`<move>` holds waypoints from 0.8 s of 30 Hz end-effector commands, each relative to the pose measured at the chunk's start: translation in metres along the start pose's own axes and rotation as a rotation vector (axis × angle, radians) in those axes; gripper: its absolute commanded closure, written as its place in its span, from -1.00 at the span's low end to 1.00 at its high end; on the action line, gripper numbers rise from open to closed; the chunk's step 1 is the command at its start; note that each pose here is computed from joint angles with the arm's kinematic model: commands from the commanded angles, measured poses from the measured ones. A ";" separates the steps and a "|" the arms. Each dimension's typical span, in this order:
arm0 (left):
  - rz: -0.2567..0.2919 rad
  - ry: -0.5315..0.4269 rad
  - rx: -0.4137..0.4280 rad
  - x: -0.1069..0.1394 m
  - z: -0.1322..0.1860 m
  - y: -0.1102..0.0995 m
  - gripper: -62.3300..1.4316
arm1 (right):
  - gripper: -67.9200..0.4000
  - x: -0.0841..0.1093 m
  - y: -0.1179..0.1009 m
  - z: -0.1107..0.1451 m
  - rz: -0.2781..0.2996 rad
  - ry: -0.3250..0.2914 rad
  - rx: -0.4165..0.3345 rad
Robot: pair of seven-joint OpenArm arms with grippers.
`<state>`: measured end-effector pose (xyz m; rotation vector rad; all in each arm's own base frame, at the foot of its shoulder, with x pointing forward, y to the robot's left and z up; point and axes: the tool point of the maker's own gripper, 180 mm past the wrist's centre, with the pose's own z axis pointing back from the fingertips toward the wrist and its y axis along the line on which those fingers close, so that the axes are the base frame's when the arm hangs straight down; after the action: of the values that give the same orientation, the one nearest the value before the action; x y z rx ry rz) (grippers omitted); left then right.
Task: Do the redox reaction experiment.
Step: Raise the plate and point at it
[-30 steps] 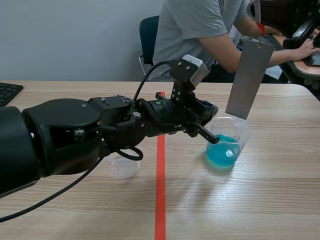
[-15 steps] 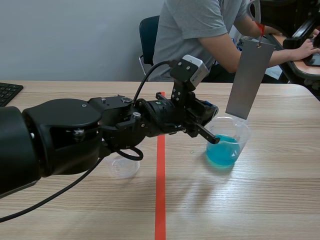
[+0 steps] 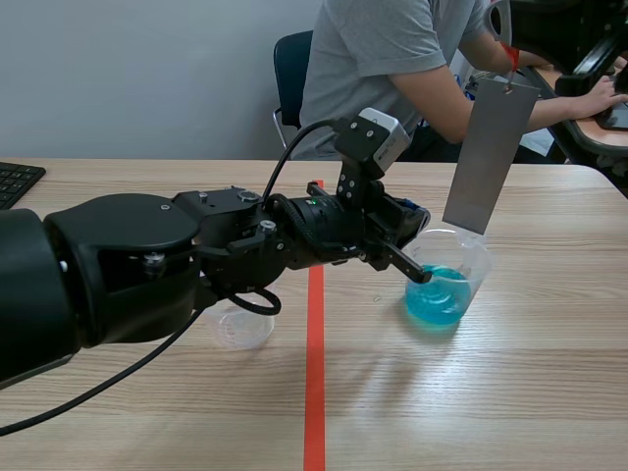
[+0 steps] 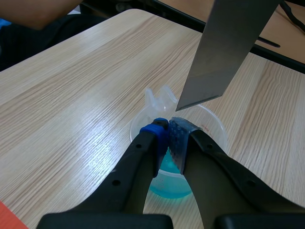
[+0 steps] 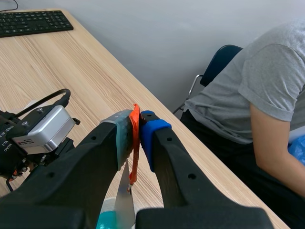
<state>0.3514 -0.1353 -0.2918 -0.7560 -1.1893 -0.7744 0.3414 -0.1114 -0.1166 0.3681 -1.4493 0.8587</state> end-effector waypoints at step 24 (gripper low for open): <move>0.007 0.072 0.353 -0.042 0.256 0.071 0.84 | 0.94 0.014 -0.003 0.004 0.030 -0.035 -0.003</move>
<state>0.2776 0.1234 -0.2870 -0.4214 -1.2094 -0.5786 0.3414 -0.1114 -0.1166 0.3681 -1.4493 0.8587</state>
